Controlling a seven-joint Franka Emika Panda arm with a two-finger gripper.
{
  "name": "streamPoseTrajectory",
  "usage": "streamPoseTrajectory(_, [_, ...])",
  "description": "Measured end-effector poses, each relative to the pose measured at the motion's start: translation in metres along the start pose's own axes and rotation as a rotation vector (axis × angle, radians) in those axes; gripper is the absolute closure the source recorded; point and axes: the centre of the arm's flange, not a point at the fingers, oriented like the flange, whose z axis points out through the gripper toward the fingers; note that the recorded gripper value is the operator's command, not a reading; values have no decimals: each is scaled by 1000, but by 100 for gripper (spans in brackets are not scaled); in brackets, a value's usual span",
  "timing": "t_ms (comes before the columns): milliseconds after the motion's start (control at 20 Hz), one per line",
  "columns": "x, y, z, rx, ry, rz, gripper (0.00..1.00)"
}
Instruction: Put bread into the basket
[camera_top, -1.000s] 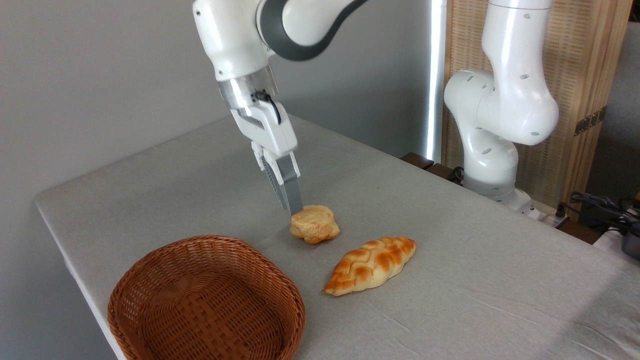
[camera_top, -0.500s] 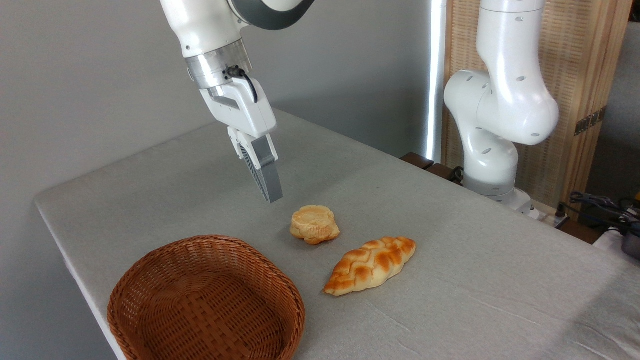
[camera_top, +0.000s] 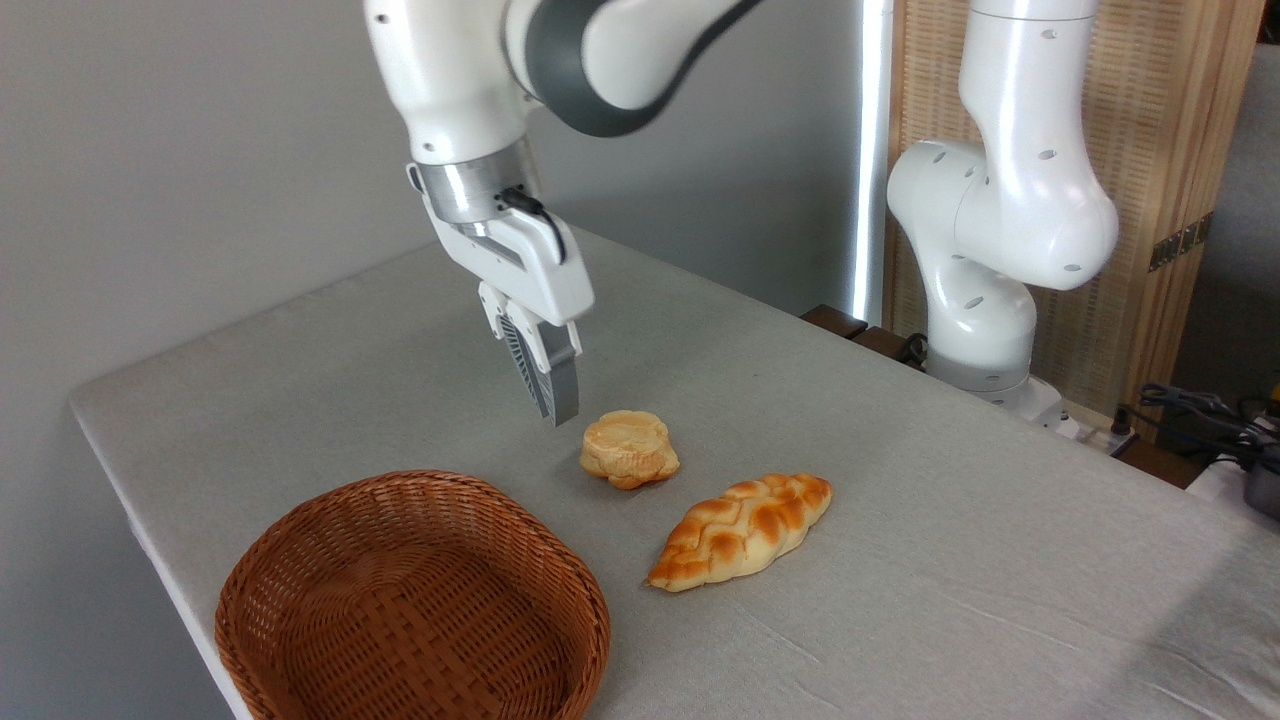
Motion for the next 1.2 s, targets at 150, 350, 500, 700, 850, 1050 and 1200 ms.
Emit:
streamPoseTrajectory(150, [-22,-3,5,-21,35,-48,0])
streamPoseTrajectory(350, [-33,-4,15,-34,21,-63,0])
streamPoseTrajectory(500, [-36,-3,22,-43,10,-66,0])
streamPoseTrajectory(700, [-38,0,33,-55,-7,-63,0])
streamPoseTrajectory(850, [-39,5,44,-67,-25,-55,0])
streamPoseTrajectory(1050, [-33,19,72,-72,-38,-19,55])
streamPoseTrajectory(1200, [-31,21,81,-69,-36,-11,66])
